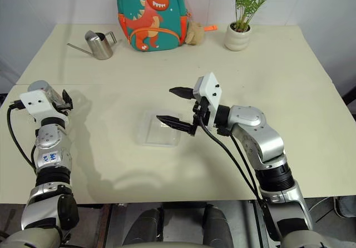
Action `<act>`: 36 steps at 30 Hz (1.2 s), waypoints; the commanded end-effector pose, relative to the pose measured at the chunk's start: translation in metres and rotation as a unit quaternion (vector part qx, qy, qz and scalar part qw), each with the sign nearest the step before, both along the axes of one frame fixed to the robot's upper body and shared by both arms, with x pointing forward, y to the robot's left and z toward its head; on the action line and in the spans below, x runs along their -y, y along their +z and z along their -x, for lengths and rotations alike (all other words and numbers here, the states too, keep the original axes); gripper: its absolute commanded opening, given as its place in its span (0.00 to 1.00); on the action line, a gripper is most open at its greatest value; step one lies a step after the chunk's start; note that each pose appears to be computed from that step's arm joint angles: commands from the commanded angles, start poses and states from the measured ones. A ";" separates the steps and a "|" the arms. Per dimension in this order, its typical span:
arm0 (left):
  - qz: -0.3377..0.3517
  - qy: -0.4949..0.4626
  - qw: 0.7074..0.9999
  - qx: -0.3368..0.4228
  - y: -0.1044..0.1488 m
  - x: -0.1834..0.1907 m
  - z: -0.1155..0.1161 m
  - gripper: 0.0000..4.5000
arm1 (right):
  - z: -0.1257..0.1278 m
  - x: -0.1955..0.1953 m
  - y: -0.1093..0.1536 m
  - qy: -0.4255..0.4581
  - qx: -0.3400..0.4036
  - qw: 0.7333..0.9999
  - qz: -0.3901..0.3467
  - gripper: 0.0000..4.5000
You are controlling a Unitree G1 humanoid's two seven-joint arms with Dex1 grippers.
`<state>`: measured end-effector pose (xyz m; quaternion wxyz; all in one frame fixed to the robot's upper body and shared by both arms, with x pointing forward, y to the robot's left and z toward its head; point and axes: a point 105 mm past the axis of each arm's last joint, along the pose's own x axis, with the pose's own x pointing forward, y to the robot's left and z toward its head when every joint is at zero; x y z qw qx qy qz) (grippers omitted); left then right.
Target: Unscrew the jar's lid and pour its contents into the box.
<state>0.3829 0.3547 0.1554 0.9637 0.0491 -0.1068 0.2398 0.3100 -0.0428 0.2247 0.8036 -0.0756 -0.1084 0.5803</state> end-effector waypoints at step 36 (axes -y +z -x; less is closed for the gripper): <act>-0.097 -0.745 0.658 -0.044 0.071 0.227 0.075 0.43 | 0.008 -0.065 0.054 0.036 -0.020 0.998 0.040 1.00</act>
